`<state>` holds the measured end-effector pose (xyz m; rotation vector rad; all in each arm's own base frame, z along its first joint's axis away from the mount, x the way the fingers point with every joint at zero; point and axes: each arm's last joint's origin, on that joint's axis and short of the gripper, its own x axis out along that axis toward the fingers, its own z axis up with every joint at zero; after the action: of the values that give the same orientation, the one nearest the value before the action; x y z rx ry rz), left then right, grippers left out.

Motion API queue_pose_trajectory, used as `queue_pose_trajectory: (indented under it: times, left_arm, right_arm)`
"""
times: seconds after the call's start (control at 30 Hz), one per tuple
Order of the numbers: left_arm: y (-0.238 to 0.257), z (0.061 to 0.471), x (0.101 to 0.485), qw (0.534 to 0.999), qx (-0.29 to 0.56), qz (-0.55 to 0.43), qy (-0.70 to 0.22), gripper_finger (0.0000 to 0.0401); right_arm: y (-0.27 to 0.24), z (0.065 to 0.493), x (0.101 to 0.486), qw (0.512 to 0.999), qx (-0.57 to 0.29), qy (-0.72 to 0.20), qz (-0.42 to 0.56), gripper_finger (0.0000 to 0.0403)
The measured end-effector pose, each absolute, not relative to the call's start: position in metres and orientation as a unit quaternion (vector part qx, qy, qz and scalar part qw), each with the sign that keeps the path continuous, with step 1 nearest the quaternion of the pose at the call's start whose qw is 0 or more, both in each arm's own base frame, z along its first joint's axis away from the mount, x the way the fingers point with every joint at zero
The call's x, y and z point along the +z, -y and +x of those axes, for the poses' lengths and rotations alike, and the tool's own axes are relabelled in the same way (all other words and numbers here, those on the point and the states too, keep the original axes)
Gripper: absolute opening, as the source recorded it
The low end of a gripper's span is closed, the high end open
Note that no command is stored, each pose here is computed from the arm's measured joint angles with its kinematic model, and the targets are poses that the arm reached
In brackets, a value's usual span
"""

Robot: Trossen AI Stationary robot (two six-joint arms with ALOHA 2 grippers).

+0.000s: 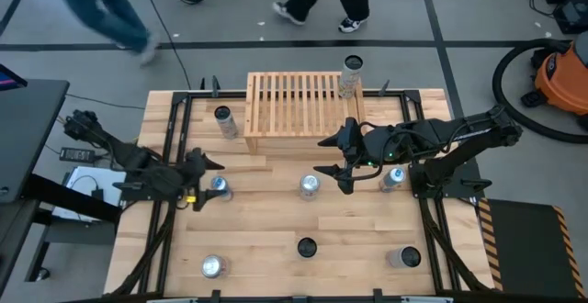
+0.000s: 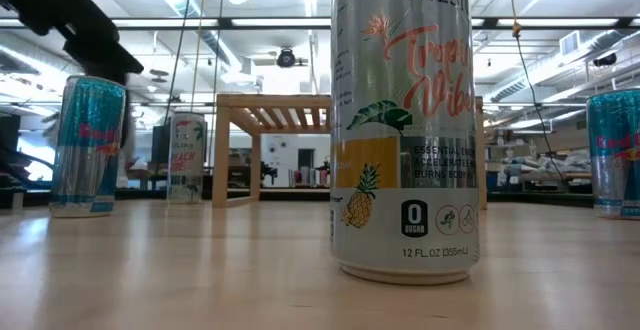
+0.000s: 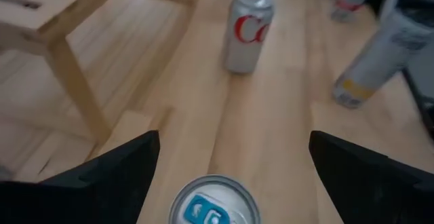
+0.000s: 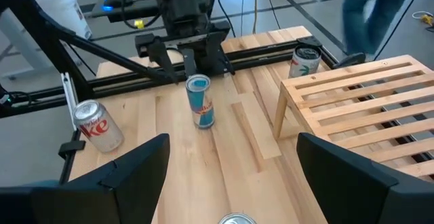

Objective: Place canned beverage on shelf
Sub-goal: Put the left blue soda can on the shelf

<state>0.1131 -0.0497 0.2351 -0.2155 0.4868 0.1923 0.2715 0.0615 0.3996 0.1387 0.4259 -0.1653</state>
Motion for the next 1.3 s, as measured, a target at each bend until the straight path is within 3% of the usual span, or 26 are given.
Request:
queue_pose_trajectory:
  times: [0.7, 1.3]
  left_arm:
    - [0.047, 0.11, 0.241, 0.92, 0.174, -0.188, -0.297, 0.0387]
    - [0.048, 0.11, 0.24, 0.914, 0.175, -0.212, -0.298, 0.0387]
  right_arm:
    - [-0.061, 0.27, 0.397, 0.968, -0.084, -0.227, 0.062, 0.0332]
    - [-0.061, 0.27, 0.397, 0.968, -0.084, -0.227, 0.062, 0.0332]
